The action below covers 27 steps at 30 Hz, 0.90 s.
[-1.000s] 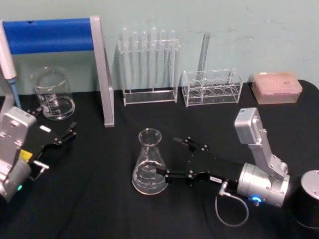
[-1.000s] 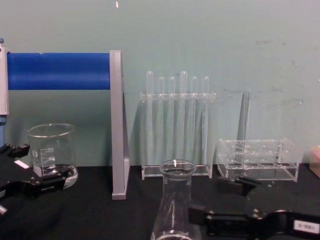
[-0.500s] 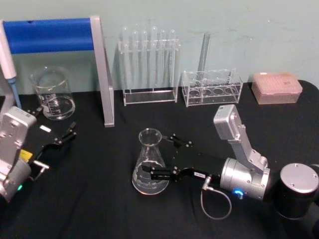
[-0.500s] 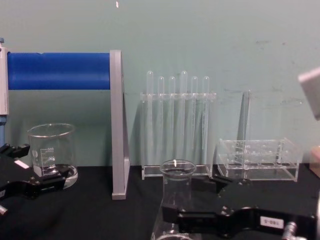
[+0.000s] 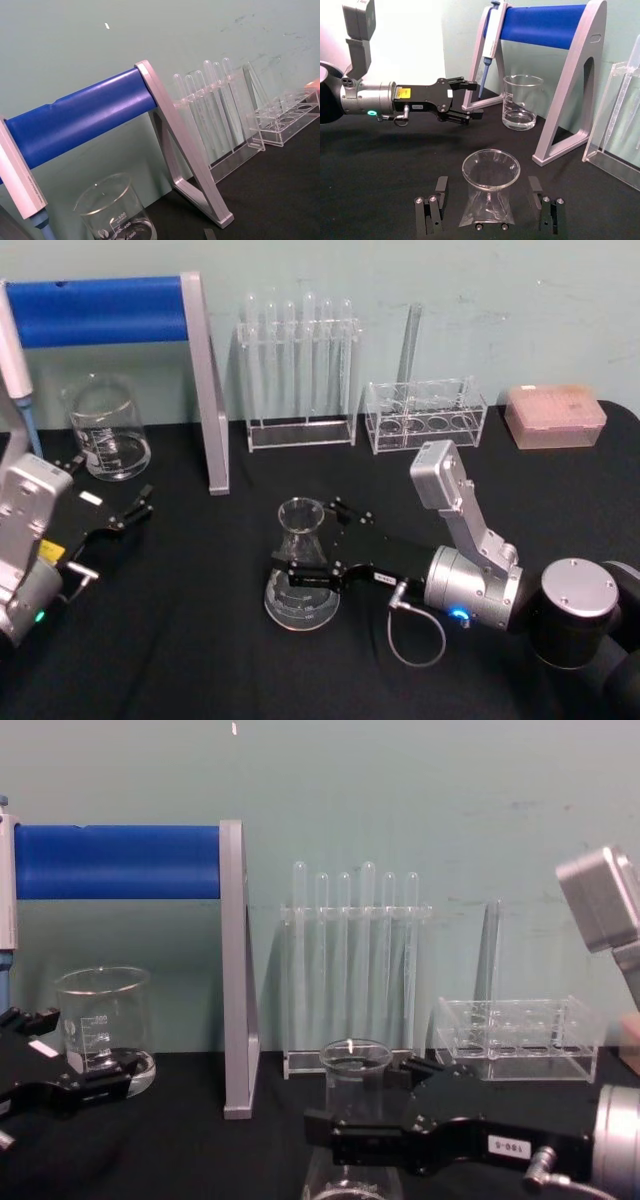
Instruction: Grasp the erlenmeyer flask with one hand, shake it three times, then place it back.
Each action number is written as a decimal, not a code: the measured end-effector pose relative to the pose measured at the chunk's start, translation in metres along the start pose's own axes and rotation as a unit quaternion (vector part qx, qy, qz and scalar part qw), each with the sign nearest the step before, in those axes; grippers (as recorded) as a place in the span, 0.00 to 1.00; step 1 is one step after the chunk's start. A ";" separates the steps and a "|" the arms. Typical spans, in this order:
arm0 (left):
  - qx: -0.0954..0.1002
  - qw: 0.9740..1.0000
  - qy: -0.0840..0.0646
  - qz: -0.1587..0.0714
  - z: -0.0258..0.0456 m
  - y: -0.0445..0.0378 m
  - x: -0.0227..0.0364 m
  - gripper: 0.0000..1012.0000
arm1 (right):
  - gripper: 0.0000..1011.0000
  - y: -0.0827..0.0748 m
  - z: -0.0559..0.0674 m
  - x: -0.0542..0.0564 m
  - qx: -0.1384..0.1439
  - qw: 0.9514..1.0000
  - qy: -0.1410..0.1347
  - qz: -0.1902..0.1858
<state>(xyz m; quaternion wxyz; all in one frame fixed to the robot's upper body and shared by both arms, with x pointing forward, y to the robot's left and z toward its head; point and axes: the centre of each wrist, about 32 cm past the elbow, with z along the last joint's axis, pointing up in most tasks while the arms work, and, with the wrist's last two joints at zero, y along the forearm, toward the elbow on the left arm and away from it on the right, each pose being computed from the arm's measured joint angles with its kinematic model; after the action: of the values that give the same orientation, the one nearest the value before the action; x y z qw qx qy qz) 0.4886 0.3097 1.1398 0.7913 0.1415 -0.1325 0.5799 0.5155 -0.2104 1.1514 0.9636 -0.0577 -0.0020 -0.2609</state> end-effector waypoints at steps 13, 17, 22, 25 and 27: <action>0.000 1.000 0.000 0.000 0.0000 0.0000 0.0000 0.99 | 0.99 0.004 0.001 0.001 0.003 1.000 -0.001 -0.006; 0.000 1.000 0.000 0.000 0.0000 0.0000 0.0000 0.99 | 0.99 0.004 0.001 0.001 0.003 1.000 -0.001 -0.006; 0.000 1.000 0.000 0.000 0.0000 0.0000 0.0000 0.99 | 0.95 0.004 0.001 0.001 0.003 1.000 -0.001 -0.006; 0.000 1.000 0.000 0.000 0.0000 0.0000 0.0000 0.99 | 0.92 0.004 0.001 0.001 0.003 1.000 -0.001 -0.006; 0.000 1.000 0.000 0.000 0.0000 0.0000 0.0000 0.99 | 0.86 0.004 0.001 0.001 0.003 1.000 -0.001 -0.006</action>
<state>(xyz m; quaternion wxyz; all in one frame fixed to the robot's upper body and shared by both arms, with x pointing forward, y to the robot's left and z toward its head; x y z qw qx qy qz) 0.4886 0.3097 1.1398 0.7913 0.1415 -0.1325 0.5799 0.5182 -0.2075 1.1524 0.9622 -0.0548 -0.0044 -0.2668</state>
